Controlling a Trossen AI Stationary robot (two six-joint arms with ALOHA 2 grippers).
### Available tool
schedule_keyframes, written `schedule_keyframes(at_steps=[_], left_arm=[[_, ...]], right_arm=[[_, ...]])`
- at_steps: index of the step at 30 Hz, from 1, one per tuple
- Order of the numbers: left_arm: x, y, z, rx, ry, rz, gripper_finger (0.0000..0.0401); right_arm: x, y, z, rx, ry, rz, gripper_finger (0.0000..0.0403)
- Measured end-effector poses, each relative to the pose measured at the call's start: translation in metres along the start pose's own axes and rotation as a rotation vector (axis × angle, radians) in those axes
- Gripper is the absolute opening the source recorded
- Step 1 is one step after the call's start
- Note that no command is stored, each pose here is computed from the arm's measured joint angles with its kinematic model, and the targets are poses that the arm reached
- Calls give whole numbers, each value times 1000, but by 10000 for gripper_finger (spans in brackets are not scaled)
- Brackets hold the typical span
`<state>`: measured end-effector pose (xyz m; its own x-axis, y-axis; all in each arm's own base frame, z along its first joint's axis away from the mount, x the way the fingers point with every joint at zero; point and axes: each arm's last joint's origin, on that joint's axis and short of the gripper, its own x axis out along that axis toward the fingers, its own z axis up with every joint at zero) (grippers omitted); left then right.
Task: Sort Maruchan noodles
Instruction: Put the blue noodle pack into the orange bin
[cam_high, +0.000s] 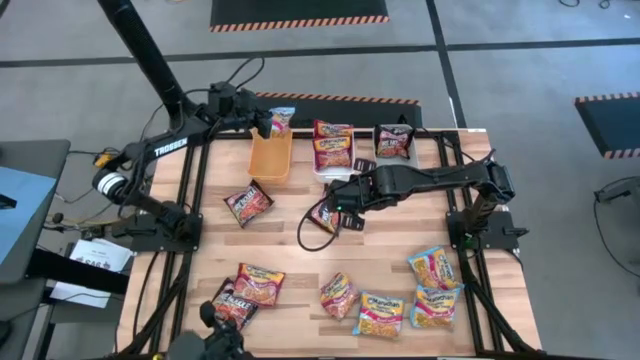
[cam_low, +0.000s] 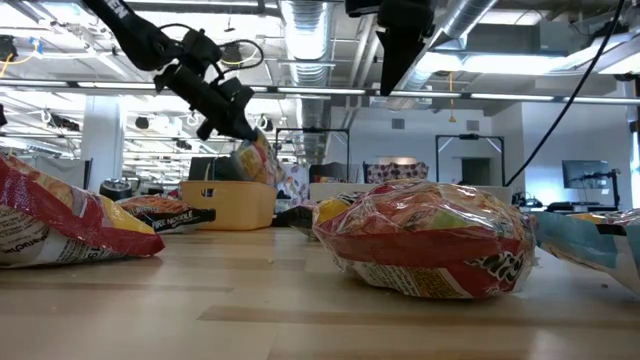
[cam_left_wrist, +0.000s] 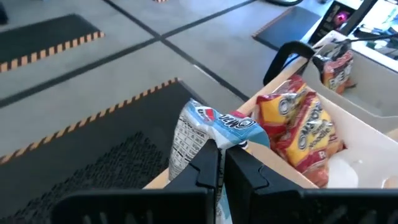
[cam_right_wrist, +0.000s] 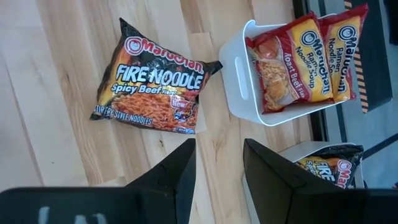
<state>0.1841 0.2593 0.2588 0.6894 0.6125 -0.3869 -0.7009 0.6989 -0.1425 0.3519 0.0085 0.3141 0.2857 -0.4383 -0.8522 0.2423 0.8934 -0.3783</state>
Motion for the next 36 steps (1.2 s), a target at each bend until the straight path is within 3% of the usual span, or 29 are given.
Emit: schedule_keyframes(at_steps=[15, 23, 28, 36], left_arm=[[7, 5, -11, -78, 71, 86, 6], [7, 4, -12, -60, 85, 49, 11], [7, 3, -12, -56, 90, -2, 42], [6, 6, -19, -91, 150, 97, 89]], right_arm=[[0, 0, 0, 0, 1, 0, 156], [0, 0, 0, 0, 1, 0, 156], [0, 0, 0, 0, 1, 0, 156], [0, 0, 0, -1, 1, 0, 156]])
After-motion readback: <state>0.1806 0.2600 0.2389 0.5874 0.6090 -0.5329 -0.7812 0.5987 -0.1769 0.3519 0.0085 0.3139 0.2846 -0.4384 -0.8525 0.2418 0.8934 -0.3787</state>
